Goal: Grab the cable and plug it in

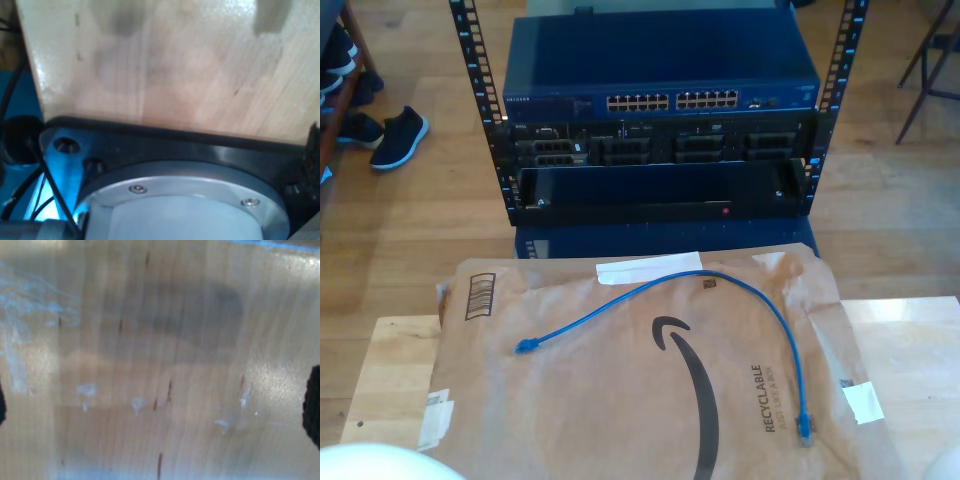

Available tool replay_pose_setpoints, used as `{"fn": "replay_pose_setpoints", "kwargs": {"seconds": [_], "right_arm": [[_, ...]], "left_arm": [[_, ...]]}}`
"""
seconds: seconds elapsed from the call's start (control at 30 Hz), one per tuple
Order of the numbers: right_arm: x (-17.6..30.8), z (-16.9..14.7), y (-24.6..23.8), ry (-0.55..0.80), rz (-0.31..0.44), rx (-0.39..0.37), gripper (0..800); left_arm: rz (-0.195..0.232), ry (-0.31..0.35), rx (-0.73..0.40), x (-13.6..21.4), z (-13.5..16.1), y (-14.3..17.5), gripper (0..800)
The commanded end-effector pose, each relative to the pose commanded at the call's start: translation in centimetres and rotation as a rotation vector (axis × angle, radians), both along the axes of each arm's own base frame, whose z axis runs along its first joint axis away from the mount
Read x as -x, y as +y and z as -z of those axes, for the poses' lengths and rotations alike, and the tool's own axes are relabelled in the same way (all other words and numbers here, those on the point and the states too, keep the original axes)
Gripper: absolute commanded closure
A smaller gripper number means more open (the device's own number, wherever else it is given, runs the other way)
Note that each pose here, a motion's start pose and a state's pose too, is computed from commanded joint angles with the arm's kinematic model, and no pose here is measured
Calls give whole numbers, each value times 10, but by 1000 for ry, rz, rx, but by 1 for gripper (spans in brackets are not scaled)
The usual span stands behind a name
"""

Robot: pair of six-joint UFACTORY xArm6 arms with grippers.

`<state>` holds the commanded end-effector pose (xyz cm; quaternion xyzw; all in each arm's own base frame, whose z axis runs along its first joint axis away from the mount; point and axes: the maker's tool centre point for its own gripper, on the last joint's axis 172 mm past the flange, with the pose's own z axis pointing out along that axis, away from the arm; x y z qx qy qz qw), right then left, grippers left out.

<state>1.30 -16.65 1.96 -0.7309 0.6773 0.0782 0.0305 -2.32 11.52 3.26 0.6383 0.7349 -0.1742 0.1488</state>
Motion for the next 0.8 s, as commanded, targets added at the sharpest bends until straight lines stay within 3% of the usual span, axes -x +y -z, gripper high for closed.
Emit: {"fn": "replay_pose_setpoints", "kwargs": {"seconds": [0.8], "right_arm": [[-1, -6, -5, 0, -2, 8, 2]], "left_arm": [[-2, 3, 11, 1, -2, -1, 0]]}}
